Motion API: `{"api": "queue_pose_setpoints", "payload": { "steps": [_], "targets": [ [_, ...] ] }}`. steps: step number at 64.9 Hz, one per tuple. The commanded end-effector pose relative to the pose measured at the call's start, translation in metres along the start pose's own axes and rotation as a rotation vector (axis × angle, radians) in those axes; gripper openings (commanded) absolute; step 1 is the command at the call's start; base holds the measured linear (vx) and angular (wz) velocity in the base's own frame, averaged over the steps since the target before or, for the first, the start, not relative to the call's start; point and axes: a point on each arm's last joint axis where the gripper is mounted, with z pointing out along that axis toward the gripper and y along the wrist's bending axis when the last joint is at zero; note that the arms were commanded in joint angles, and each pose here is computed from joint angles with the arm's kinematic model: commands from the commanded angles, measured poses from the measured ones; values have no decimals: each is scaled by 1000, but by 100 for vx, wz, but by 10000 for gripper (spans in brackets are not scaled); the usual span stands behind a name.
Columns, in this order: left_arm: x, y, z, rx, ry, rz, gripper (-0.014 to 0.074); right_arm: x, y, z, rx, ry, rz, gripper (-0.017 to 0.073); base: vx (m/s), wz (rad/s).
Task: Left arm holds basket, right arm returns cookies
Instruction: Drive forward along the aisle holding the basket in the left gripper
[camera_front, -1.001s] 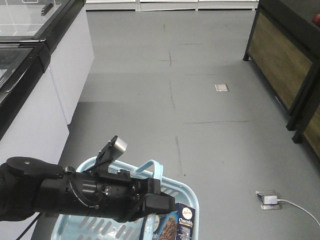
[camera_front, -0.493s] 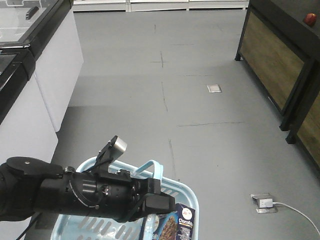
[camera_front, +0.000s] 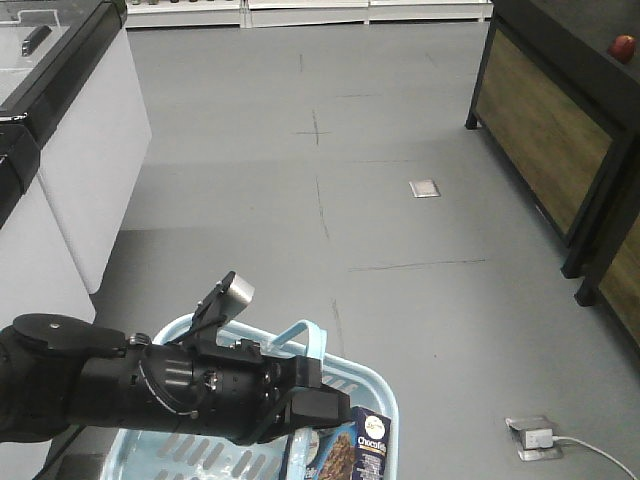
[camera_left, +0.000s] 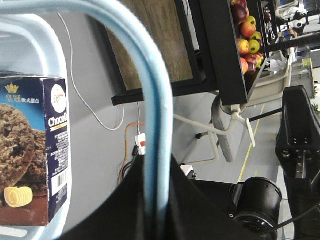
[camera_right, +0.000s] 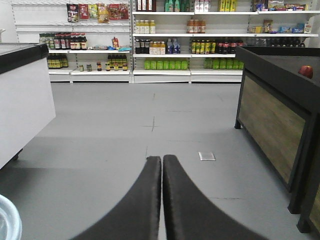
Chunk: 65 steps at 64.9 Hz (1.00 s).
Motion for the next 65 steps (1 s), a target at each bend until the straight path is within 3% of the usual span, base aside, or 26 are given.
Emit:
{"api": "queue_pose_setpoints", "payload": {
  "steps": [1,65],
  "targets": [
    [-6,-23,-7,118,-37,-16,-8,-6,0,-1,4,-79,-4,-8,25,4],
    [-6,-23,-7,118,-37,-16,-8,-6,0,-1,4,-79,-4,-8,25,2]
  ]
}}
